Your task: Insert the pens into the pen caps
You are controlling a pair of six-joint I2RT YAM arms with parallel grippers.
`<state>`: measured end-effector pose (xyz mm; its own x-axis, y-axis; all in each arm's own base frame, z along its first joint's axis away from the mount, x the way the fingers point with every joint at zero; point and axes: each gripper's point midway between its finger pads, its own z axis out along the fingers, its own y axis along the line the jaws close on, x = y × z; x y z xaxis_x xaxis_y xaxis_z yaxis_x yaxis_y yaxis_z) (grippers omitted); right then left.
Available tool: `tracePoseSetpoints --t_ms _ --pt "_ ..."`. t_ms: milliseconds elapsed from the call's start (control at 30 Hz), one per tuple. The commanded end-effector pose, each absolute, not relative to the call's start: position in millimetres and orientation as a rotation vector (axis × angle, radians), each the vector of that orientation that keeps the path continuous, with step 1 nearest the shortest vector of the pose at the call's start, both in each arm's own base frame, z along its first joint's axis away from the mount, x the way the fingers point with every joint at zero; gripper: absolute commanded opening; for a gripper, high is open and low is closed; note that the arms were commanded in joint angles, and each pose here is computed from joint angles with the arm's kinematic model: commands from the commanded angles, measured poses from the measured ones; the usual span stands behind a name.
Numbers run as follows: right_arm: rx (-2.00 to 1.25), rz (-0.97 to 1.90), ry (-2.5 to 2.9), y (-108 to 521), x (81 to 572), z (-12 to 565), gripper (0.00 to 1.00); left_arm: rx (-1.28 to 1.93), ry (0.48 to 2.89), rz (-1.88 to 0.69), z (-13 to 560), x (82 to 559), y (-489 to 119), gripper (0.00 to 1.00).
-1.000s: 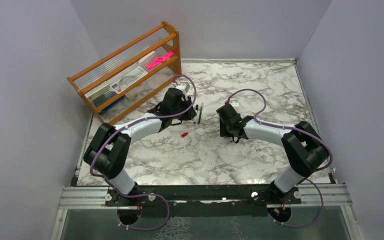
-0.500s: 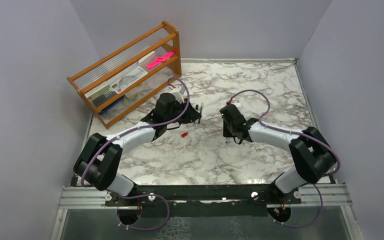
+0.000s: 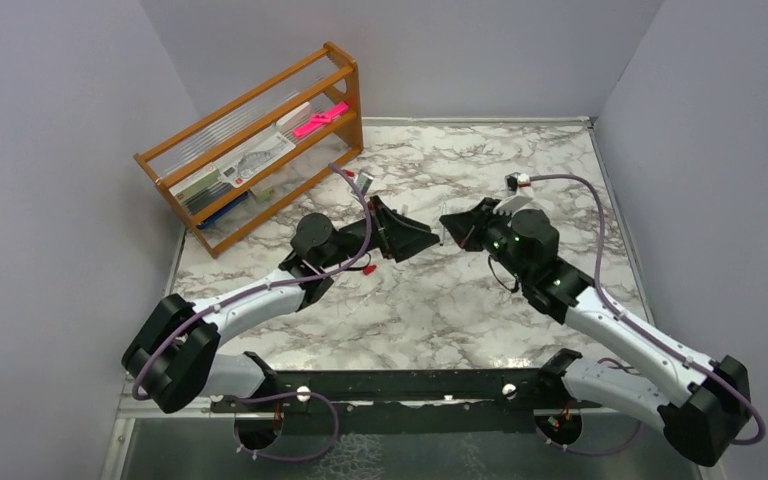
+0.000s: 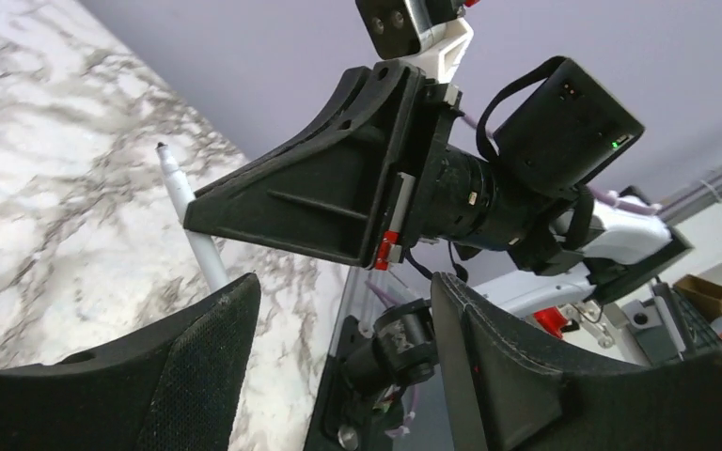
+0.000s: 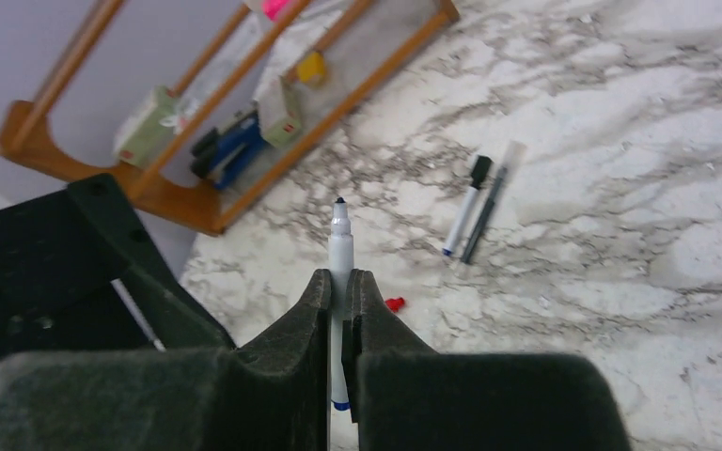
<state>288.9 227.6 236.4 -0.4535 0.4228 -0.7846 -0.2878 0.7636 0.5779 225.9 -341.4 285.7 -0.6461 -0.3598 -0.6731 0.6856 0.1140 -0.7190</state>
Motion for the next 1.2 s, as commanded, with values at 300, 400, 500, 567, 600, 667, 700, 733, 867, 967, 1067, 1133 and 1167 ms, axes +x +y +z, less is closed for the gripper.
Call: tracePoseSetpoints --t_ms 300,400,500,567,600,667,700,733,867,967,1067,1133,1167 --pt "0.004 1.067 1.585 226 248 332 0.01 0.47 1.382 -1.765 326 185 -375 0.7" --pt "-0.006 1.083 1.574 226 243 337 0.01 0.462 1.381 -1.759 326 186 -380 0.7" --pt "-0.01 1.084 1.575 225 241 337 0.01 0.432 1.379 -1.739 326 191 -381 0.66" --pt "-0.005 1.084 1.575 223 239 337 0.01 0.432 1.371 -1.731 328 192 -380 0.61" --pt "-0.001 1.079 1.571 222 239 337 0.01 0.439 1.367 -1.732 329 192 -381 0.59" --pt "0.005 1.069 1.558 218 238 341 0.01 0.456 1.359 -1.738 331 189 -381 0.58" --pt "0.007 1.062 1.554 216 237 343 0.01 0.463 1.357 -1.742 331 187 -380 0.59" --pt "0.008 1.054 1.548 214 237 346 0.01 0.47 1.356 -1.745 331 186 -380 0.61" --pt "0.014 1.019 1.537 207 238 351 0.01 0.478 1.313 -1.725 333 176 -366 0.79" --pt "0.012 0.991 1.557 204 238 351 0.01 0.429 1.254 -1.644 340 175 -344 0.9" --pt "0.005 0.999 1.546 201 232 352 0.01 0.424 1.284 -1.523 343 185 -337 0.91" --pt "-0.023 1.008 1.519 201 228 354 0.01 0.454 1.338 -1.449 337 193 -340 0.91" --pt "-0.035 1.015 1.505 202 226 355 0.01 0.459 1.35 -1.435 335 196 -343 0.91"
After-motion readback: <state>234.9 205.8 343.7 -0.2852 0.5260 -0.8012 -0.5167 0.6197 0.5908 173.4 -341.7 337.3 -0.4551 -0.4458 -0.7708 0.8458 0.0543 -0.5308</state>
